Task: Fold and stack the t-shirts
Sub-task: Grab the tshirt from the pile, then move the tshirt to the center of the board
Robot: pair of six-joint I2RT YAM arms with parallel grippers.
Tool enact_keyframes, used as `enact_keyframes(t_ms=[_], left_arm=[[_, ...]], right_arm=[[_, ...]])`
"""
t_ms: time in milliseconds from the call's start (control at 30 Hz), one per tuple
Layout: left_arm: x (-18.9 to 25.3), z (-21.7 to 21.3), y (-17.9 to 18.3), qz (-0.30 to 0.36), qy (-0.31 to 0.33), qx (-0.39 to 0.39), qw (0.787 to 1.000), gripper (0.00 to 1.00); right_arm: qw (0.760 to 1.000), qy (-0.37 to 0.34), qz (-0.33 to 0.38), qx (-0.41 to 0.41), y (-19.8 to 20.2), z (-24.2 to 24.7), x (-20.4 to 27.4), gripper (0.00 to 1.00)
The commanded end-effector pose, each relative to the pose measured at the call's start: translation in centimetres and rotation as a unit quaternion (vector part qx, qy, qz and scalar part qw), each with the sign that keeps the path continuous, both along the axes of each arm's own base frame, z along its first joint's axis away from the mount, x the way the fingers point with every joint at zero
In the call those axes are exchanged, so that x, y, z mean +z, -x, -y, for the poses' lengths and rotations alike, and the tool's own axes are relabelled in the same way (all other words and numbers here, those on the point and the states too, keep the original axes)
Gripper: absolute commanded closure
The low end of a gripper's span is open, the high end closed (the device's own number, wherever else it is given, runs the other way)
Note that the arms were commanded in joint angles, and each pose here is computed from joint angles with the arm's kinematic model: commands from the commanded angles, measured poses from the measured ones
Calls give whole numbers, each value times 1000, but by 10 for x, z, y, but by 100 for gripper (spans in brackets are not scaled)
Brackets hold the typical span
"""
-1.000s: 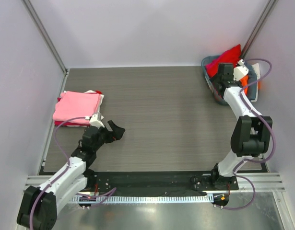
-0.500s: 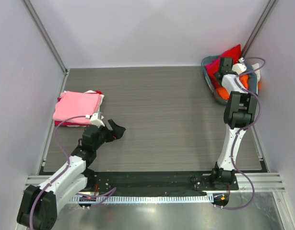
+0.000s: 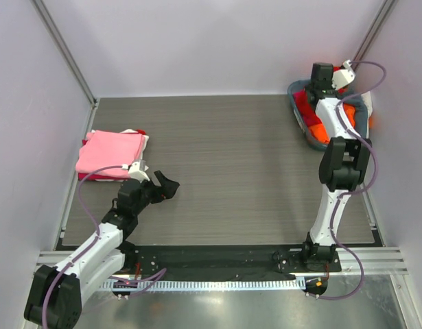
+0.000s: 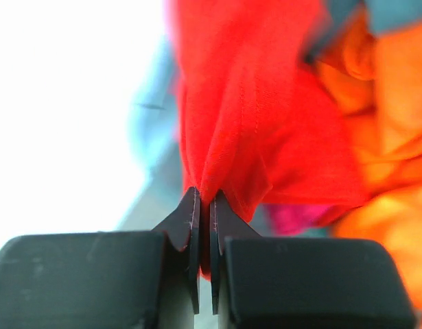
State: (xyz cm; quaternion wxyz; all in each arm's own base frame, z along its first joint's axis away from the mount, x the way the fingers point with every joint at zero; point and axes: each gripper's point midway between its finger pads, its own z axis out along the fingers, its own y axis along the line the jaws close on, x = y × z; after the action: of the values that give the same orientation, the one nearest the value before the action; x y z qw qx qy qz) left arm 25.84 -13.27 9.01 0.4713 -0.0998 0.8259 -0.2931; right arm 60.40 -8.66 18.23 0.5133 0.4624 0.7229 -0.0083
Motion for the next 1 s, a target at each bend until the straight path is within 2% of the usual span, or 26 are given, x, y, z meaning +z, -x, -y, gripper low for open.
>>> enact_keyframes(t_ms=[0,67,100,167,233,267,333,367,500,533,600,633,667,733,800,833,867,900,933,967], left_arm=[[20,1,-9,29,5,5,1000,12],[21,1,-8,30,4,3,1000,12],[21,0,-8,30,3,5,1000,12],[20,0,-8,31,2,7,1000,12],[21,0,-8,31,2,7,999,12],[20,0,-8,30,2,7,1000,12],[20,0,-8,30,2,6,1000,12],[20,0,-8,31,2,6,1000,12],[20,0,-9,30,1,7,1000,12],[21,-1,-8,31,1,7,999,12],[21,-1,-8,31,1,8,999,12],[22,-1,-8,34,1,8,999,12],[21,-2,-7,33,1,9,999,12],[22,-3,-7,35,0,10,999,12],[22,-4,-7,37,-1,13,999,12],[23,-4,-7,38,0,13,999,12],[24,-4,-7,41,0,13,999,12],[23,-3,-5,40,-1,8,999,12],[24,-1,-5,42,-3,0,999,11],[25,0,-4,46,-13,-10,999,11]], right_arm=[[975,-29,219,27,19,-25,183,98],[944,-84,309,85,34,-52,239,98],[920,-100,363,110,41,-64,272,98],[881,-143,427,142,68,-83,324,98],[846,-158,470,193,90,-110,367,99],[821,-170,498,220,108,-129,402,99],[788,-189,521,268,133,-160,438,99],[763,-195,539,298,154,-174,465,99],[700,-260,558,363,203,-215,506,99],[687,-269,559,379,218,-220,513,99],[681,-289,542,398,226,-229,506,99],[669,-286,543,419,252,-231,512,99],[690,-296,510,420,239,-236,481,98],[708,-288,481,429,248,-239,448,90],[744,-299,422,423,261,-239,376,78],[773,-297,384,409,261,-236,338,73],[813,-253,355,385,275,-223,289,63],[848,-246,290,370,282,-224,237,54],[869,-229,263,352,292,-215,205,43],[903,-206,198,322,297,-201,137,27]])
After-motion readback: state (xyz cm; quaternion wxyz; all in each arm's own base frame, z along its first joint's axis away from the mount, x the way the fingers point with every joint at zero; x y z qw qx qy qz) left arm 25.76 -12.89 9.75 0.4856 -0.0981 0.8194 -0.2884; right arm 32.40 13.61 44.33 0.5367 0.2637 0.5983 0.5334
